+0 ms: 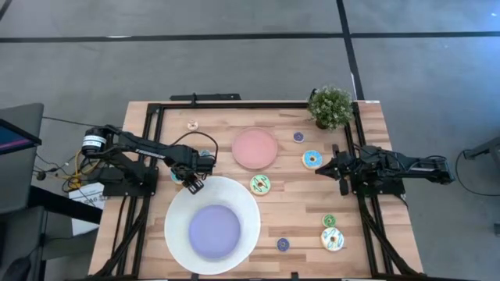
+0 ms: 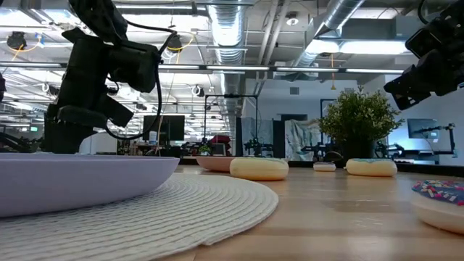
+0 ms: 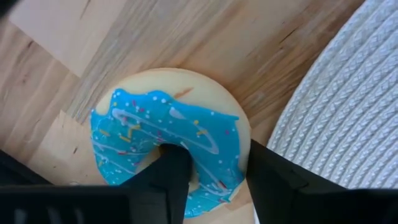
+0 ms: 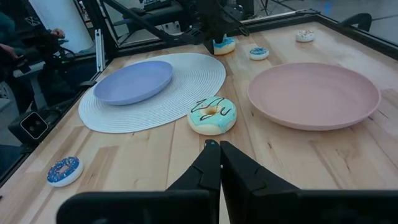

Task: Pick & Place donuts
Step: Put the large left blue donut on the purple plate

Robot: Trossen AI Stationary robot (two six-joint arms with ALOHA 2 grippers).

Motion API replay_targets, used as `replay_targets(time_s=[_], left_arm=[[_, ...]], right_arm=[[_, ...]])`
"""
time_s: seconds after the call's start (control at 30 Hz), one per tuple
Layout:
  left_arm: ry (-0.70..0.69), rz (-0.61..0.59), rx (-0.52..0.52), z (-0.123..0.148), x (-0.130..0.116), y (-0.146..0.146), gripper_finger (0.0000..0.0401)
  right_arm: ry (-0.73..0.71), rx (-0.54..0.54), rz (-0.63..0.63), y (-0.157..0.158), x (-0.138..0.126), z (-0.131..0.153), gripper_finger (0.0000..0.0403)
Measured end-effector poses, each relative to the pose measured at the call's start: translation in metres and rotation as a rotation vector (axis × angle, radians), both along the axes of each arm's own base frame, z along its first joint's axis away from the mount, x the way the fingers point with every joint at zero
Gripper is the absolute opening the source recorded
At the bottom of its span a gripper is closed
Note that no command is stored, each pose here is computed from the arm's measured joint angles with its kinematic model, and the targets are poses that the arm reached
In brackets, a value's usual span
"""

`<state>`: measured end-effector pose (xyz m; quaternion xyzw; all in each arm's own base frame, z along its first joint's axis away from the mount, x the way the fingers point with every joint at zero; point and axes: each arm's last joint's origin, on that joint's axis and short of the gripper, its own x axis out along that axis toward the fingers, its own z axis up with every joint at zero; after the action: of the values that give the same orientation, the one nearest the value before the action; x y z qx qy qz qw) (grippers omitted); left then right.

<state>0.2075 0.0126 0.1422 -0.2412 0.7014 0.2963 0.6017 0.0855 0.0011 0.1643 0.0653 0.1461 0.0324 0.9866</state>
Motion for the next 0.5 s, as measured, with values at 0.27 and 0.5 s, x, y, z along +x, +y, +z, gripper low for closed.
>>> replay_targets(time_s=[0.27, 0.5], left_arm=[[0.002, -0.013, 0.009, 0.0, -0.0001, 0.0002, 0.0126], [0.032, -0.022, 0.008, 0.0022, -0.0021, 0.0002, 0.0125]], right_arm=[[0.0, 0.0, 0.0, 0.0, 0.0, 0.0001, 0.0], [0.0, 0.0, 0.0, 0.0, 0.0, 0.0, 0.0]])
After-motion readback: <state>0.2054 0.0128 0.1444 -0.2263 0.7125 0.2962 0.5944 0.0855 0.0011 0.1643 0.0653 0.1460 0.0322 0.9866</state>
